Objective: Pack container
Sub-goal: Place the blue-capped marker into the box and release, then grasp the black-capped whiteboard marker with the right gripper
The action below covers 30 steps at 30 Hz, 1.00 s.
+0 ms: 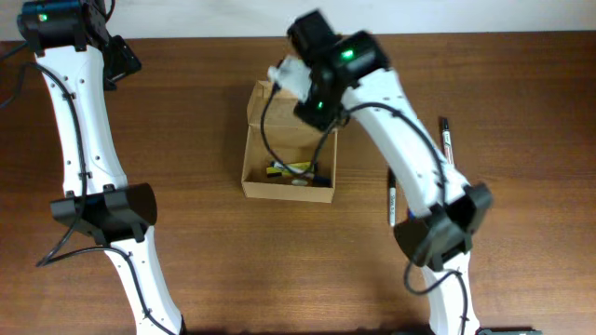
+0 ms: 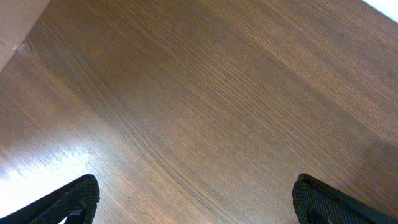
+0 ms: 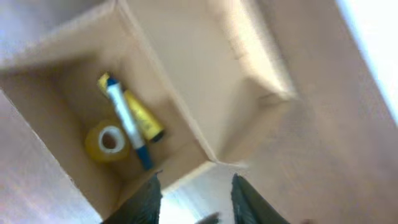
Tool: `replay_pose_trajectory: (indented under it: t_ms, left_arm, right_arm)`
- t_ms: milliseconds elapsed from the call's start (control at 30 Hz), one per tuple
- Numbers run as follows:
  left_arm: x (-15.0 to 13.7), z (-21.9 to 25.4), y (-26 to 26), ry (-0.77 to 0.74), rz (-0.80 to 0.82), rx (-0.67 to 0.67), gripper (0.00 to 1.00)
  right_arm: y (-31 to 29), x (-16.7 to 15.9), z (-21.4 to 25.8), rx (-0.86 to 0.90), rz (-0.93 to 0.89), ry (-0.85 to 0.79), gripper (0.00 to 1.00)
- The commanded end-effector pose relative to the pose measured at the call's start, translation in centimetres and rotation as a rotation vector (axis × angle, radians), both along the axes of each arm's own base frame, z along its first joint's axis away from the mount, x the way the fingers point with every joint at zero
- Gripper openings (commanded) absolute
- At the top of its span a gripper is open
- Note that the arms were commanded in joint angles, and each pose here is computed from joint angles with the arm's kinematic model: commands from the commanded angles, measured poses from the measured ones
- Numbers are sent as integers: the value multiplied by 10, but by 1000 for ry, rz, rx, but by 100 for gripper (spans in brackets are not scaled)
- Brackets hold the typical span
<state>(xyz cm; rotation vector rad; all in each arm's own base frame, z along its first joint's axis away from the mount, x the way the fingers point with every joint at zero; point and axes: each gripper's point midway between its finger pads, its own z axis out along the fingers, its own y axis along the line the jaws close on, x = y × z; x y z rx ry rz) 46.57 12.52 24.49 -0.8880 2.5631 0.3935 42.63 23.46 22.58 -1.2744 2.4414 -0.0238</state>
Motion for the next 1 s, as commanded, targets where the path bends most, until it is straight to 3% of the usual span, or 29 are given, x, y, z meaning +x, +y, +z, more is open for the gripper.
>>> replay_pose_trajectory:
  t_ms: [0, 167, 267, 400, 667, 967]
  left_arm:
    - [-4, 8, 3, -6, 0, 14, 100]
    - [-4, 8, 3, -7, 0, 14, 100]
    - [-4, 8, 3, -6, 0, 14, 100]
    - [-4, 8, 3, -7, 0, 14, 100]
    - [-4, 8, 3, -7, 0, 14, 100]
    - [-4, 8, 3, -7, 0, 14, 100]
  right_arm:
    - [-43, -3, 94, 101, -196, -203, 39]
    - [-149, 10, 114, 148, -514, -231, 39]
    - [-211, 20, 86, 177, -691, -149, 39]
    - [-267, 26, 11, 219, -824, 41, 39]
    - [-323, 6, -117, 175, -984, 283, 46]
    - [-325, 6, -177, 153, -993, 383, 56]
